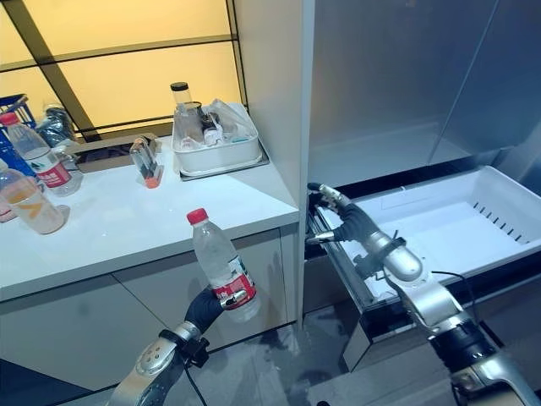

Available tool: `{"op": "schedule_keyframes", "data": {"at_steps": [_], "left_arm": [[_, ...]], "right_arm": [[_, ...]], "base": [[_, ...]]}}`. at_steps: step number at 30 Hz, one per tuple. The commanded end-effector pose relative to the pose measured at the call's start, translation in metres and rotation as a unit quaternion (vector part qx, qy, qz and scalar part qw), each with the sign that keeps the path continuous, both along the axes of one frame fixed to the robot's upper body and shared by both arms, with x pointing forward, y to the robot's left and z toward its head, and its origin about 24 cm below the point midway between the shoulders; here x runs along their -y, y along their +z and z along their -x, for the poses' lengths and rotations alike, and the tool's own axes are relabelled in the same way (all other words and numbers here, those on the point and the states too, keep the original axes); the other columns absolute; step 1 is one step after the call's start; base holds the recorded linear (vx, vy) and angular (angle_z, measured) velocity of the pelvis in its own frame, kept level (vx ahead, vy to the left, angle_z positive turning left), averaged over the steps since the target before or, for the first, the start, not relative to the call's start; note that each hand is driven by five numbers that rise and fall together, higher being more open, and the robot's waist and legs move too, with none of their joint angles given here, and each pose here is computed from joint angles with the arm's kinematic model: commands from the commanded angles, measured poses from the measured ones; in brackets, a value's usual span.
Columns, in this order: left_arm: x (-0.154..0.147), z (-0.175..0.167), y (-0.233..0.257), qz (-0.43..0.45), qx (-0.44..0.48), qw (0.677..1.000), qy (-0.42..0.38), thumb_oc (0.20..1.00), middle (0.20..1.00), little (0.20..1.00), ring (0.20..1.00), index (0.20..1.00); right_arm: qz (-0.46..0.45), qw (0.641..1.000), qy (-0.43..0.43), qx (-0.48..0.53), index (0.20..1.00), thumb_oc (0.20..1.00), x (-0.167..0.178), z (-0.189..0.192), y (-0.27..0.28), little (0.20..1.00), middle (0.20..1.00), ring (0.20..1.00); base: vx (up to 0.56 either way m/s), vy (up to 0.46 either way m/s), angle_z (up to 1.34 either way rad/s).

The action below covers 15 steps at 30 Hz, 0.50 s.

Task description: Take the drinks into the refrigerator

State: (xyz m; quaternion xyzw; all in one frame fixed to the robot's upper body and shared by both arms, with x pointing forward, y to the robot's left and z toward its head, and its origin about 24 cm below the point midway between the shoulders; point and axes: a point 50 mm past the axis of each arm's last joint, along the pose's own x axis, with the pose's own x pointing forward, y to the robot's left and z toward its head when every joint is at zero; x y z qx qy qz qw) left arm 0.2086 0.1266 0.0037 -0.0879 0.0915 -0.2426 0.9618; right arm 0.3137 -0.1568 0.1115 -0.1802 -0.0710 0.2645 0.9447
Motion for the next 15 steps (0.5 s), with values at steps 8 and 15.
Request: {"op": "schedule_keyframes", "data": {"at_steps": [8,15], "left_arm": [[0.019,-0.03,0.06,-0.011,0.178,0.983,-0.04,0.2,0.2,0.2,0.2,0.2],[0.028,-0.037,0.061,-0.037,0.192,0.979,-0.052,0.2,0.2,0.2,0.2,0.2]], "right_arm": [[-0.045,0.996,0.074,0.012,1.0,1.0,-0.054,-0.014,0.016,1.0,1.0,1.0],[-0.049,0.994,0.099,0.009,1.0,1.0,-0.083,-0.018,0.018,1.0,1.0,1.0]], "base": [[0.01,-0.002,0.03],[0.01,-0.004,0.07]]}}
